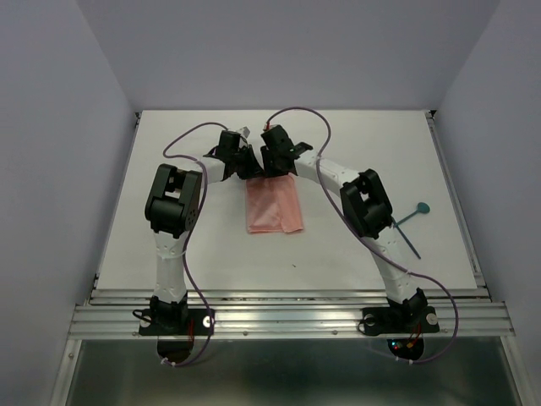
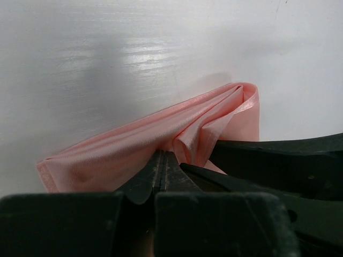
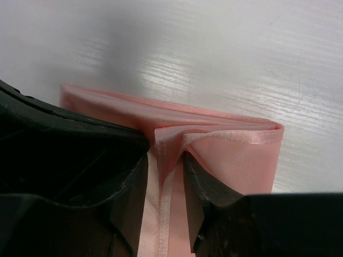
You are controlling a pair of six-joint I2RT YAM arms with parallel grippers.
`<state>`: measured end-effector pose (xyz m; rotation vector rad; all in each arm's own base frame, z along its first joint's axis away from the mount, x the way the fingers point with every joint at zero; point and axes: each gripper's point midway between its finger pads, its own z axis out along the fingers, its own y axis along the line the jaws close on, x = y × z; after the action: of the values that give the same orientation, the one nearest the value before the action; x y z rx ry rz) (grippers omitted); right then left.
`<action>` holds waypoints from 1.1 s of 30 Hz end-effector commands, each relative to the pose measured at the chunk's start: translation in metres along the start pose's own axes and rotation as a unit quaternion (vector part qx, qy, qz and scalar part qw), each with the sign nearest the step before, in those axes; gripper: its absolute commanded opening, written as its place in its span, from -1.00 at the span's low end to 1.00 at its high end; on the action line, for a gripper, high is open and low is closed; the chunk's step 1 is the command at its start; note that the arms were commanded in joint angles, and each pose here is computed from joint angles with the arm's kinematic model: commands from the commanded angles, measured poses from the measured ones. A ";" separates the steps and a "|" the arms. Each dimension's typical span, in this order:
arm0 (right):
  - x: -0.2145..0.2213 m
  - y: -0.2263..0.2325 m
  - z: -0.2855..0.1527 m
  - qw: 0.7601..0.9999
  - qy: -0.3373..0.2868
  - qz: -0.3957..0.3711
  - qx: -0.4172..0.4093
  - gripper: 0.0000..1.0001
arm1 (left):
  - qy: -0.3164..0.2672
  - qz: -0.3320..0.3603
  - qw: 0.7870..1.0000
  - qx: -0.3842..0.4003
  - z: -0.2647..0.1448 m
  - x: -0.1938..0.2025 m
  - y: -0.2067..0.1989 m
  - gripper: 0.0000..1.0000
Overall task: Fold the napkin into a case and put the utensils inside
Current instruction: Smooth out the 2/3-rectangle-folded napkin at the center of the board.
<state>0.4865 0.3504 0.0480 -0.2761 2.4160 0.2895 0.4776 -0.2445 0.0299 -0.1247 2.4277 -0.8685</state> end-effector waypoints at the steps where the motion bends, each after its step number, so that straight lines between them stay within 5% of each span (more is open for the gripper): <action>1: -0.013 0.001 0.002 0.999 -0.026 -0.012 0.025 -0.30 | 0.007 0.003 1.000 0.003 -0.005 0.007 -0.001 -1.00; 16: -0.018 -0.020 0.004 0.995 -0.044 0.012 0.091 -0.98 | 0.011 0.000 1.000 0.002 -0.007 0.016 0.003 -1.00; 33: -0.030 -0.034 -0.004 0.988 -0.070 0.021 0.134 -0.99 | 0.017 0.005 1.000 -0.008 -0.006 0.020 0.009 -1.00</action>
<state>0.5063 0.3122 0.0454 -0.0994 2.3466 -0.0125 0.4772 -0.2474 0.0286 -0.1151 2.3971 -0.8996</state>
